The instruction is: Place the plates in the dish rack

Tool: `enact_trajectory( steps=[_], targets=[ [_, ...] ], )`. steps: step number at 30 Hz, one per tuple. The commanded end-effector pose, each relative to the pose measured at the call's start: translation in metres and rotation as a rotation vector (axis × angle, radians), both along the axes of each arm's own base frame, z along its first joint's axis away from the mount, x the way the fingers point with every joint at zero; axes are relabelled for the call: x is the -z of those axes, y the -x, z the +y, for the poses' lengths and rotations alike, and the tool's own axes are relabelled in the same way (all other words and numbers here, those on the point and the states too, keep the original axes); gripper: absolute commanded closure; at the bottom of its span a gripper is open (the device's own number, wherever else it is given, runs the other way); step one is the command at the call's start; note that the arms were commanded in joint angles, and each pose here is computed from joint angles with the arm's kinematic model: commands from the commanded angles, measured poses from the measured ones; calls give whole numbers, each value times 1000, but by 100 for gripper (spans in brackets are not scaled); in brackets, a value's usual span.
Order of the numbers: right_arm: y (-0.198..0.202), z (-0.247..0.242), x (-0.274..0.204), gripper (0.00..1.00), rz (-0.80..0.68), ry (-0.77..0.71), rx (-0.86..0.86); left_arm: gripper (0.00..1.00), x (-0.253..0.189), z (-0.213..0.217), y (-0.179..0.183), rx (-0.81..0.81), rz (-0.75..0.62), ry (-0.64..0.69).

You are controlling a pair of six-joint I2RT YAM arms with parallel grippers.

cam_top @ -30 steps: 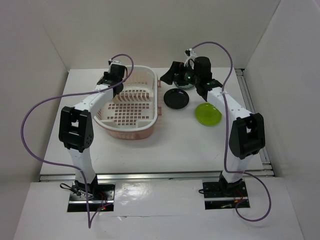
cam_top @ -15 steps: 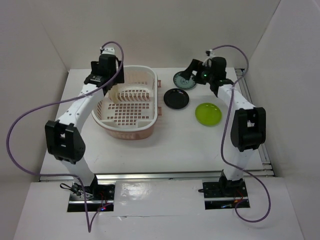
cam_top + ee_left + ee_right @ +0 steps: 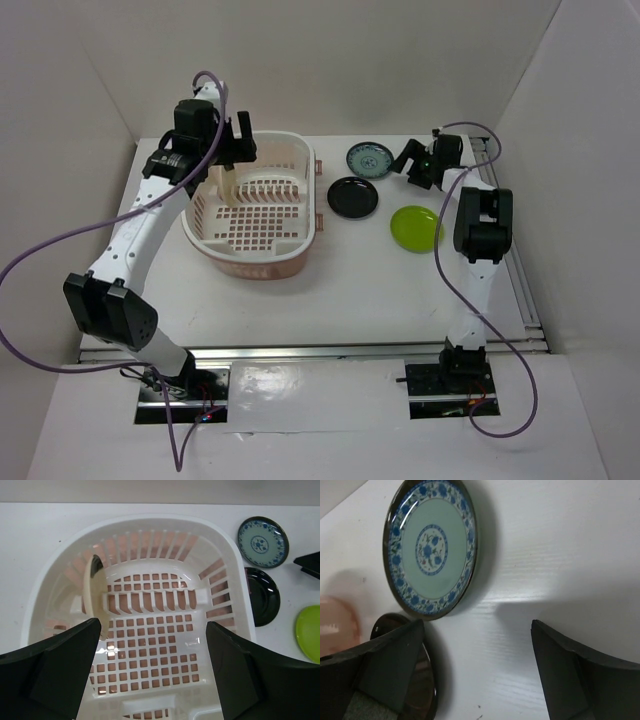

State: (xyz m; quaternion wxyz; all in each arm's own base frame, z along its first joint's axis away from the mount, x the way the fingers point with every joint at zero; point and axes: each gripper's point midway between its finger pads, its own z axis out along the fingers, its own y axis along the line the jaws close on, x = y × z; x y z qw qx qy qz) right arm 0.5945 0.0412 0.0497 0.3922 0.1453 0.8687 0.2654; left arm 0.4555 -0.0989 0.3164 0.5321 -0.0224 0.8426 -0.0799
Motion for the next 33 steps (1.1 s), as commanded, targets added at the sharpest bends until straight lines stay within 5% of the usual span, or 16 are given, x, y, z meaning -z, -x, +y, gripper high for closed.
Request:
enact_trajectory(
  steps=[1, 11, 15, 33],
  targets=[
    [-16, 6, -13, 6, -37, -24, -20, 0, -44, -13, 15, 60, -76, 96],
    [-29, 27, 28, 15, 18, -79, -22, 0, -40, -27, 28, 128, -16, 139],
    [-31, 35, 42, 34, 48, -114, -17, 0, -47, -26, 31, 129, -27, 141],
    [-16, 29, 88, 56, 188, -136, 84, 0, -52, -22, 39, 125, -40, 131]
  ],
)
